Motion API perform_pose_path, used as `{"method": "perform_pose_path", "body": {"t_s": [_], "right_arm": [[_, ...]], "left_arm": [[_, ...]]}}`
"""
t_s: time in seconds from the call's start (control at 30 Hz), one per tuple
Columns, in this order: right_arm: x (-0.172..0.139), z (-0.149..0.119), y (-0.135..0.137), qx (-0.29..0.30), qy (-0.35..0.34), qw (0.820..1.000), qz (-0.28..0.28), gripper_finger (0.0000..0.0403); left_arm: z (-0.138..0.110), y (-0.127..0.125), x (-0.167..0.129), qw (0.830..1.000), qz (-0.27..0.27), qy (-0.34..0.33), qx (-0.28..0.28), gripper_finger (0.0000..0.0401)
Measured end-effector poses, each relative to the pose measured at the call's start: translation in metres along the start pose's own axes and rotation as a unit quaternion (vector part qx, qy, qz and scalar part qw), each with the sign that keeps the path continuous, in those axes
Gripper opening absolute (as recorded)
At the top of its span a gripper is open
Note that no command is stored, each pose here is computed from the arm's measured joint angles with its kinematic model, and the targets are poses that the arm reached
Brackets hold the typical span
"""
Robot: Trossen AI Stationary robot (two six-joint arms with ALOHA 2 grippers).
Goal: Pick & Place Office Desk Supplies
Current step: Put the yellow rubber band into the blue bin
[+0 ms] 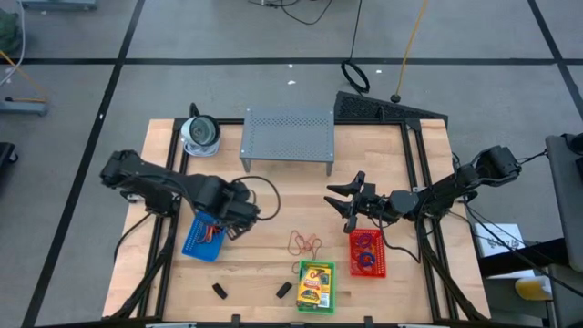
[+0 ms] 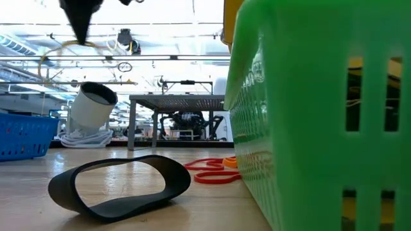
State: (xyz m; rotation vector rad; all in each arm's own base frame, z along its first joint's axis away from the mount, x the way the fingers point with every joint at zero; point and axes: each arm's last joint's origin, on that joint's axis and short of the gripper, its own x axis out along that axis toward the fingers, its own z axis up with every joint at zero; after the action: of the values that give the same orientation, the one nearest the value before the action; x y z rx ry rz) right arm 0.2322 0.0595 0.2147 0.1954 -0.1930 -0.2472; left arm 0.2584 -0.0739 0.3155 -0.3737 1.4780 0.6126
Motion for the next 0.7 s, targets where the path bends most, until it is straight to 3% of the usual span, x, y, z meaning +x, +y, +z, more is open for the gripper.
{"method": "perform_pose_path", "body": {"t_s": [0.2, 0.43, 0.7], "right_arm": [[0.000, 0.000, 0.000, 0.000, 0.000, 1.000, 0.000, 0.0155], [0.000, 0.000, 0.000, -0.001, 0.002, 1.000, 0.000, 0.0155], [0.000, -0.001, 0.000, -0.005, 0.007, 1.000, -0.001, 0.0155]], "left_arm": [[-0.018, 0.016, 0.002, 1.000, -0.002, 0.002, -0.025, 0.0000], [-0.053, 0.050, 0.036, 0.993, 0.021, 0.052, -0.107, 0.0000], [-0.082, 0.061, 0.079, 0.984, -0.032, 0.063, -0.164, 0.0000]]}}
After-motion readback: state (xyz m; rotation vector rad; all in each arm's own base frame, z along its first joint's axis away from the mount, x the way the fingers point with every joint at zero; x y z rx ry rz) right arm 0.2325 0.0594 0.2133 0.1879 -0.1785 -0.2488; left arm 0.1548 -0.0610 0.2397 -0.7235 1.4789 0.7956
